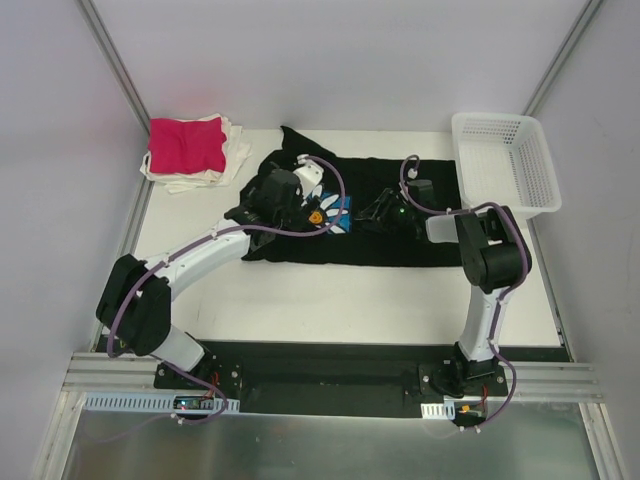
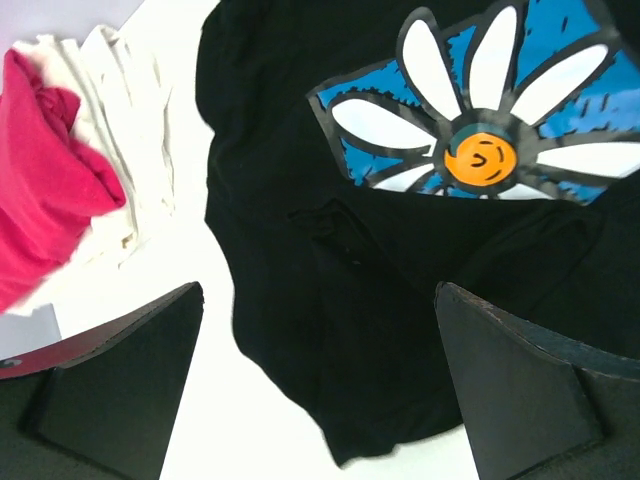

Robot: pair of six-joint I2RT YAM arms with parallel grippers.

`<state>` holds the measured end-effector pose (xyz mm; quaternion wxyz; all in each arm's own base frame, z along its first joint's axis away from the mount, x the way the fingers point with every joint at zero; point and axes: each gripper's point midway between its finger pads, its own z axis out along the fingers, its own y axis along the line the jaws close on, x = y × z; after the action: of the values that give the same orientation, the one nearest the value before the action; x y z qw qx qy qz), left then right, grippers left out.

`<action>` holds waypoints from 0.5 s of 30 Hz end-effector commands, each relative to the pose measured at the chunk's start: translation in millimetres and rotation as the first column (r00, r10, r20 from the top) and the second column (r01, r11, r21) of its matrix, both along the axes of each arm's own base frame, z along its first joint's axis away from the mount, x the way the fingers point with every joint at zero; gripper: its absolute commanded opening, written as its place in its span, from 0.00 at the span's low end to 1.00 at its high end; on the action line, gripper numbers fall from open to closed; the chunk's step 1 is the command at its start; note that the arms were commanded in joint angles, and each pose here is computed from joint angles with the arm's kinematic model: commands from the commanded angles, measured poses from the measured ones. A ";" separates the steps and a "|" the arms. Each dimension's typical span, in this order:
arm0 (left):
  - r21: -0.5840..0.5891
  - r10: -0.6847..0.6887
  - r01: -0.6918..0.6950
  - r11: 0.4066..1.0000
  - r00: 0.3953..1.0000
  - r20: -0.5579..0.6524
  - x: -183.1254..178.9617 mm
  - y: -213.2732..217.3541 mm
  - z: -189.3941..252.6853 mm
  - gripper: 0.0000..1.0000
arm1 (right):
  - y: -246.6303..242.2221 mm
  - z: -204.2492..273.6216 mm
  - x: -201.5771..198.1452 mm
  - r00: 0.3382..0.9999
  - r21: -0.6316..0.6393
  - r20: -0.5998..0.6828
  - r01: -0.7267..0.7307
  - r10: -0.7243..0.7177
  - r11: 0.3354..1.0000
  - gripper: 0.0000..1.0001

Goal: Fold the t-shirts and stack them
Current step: Fold the flattened tshirt in 1/3 of the way

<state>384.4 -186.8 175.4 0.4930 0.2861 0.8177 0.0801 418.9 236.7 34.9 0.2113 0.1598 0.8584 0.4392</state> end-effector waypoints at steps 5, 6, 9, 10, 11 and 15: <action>0.145 -0.261 0.269 0.952 0.963 -0.070 7.9 -17.4 -19.0 0.96 | -21.9 -9.7 -37.6 0.999 -0.031 -0.043 0.029 -0.030 0.999 0.48; 0.143 -0.300 0.310 0.940 0.950 -0.084 6.4 -20.6 -23.4 0.95 | -21.8 -9.1 -36.2 0.999 -0.027 -0.040 0.029 -0.030 0.999 0.48; 0.125 -0.421 0.436 0.891 0.897 -0.131 -0.3 -32.1 -27.8 0.93 | -21.2 -8.0 -32.1 0.999 -0.020 -0.037 0.029 -0.030 0.999 0.48; 0.119 -0.440 0.457 0.882 0.887 -0.144 -2.7 -33.3 -26.3 0.92 | -21.0 -6.5 -30.3 0.999 -0.016 -0.034 0.029 -0.030 0.999 0.48; 0.096 -0.476 0.498 0.862 0.859 -0.188 -12.4 -36.4 -29.4 0.92 | -20.7 -5.8 -29.2 0.999 -0.014 -0.032 0.030 -0.031 0.999 0.47; 0.058 -0.523 0.553 0.831 0.812 -0.258 -29.2 -39.6 -11.3 0.92 | -19.5 -0.2 -21.3 0.999 -0.009 -0.015 0.033 -0.033 0.999 0.47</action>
<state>375.1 -209.6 137.6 0.3990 0.4939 0.7723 0.0180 388.1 223.0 34.2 0.2037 0.1723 0.8582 0.4385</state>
